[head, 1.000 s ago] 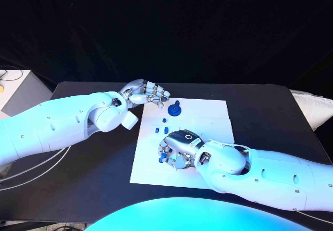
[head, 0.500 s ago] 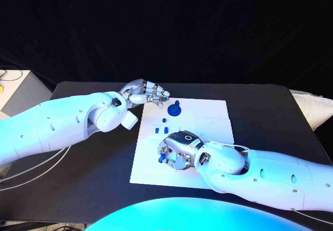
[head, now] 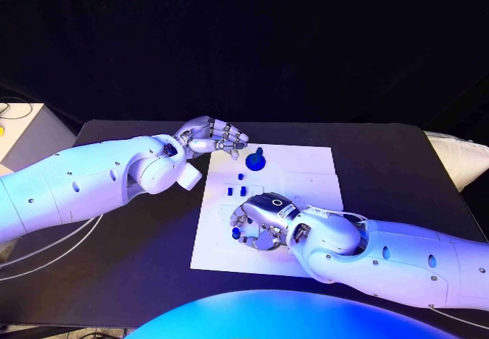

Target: Assemble the parts on the task board

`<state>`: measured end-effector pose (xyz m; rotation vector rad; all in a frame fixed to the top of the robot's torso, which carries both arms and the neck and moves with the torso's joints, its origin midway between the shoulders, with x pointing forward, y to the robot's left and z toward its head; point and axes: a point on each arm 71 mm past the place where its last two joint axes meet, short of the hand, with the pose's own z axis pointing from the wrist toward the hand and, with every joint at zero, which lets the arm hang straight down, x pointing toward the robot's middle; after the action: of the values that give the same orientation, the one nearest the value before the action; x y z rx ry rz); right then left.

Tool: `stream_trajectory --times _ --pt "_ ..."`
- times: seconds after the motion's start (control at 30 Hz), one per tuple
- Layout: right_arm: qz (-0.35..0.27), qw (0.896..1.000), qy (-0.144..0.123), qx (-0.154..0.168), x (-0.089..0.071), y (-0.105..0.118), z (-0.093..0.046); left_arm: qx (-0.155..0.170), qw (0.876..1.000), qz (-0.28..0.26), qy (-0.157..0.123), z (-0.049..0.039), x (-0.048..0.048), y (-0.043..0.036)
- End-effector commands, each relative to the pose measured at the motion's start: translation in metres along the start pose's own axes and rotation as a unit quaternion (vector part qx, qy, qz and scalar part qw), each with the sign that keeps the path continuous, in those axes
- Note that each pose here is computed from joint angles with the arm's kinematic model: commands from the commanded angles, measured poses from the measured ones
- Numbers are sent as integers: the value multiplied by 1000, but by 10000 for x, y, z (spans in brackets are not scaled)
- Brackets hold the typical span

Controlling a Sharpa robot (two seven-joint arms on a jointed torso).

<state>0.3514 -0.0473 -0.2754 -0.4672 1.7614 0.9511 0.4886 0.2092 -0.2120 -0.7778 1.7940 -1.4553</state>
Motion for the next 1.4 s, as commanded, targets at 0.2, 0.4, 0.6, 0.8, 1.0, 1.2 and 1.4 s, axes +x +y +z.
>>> stream_trajectory --times 0.2,0.4,0.6,0.8,1.0,1.2,1.4 --pt "20 999 -39 -13 -60 16 -43 4 1000 -4 7 1 16 -9" --pt "50 996 -71 -7 -177 -96 -220 3 1000 -4 7 -7 6 -5" --pt "153 985 -77 26 -413 -367 -466 2 1000 -4 4 -19 -10 -1" --pt "250 961 -67 100 -647 -766 -825 2 1000 -5 1 -29 -20 4" --pt "275 947 -56 155 -695 -990 -1141 0 1000 -29 1 -59 19 20" --pt "245 944 -46 217 -672 -1142 -1423 -1 999 -41 4 -90 78 38" --pt "205 940 -22 274 -599 -1237 -1623 -2 999 -46 8 -113 124 42"
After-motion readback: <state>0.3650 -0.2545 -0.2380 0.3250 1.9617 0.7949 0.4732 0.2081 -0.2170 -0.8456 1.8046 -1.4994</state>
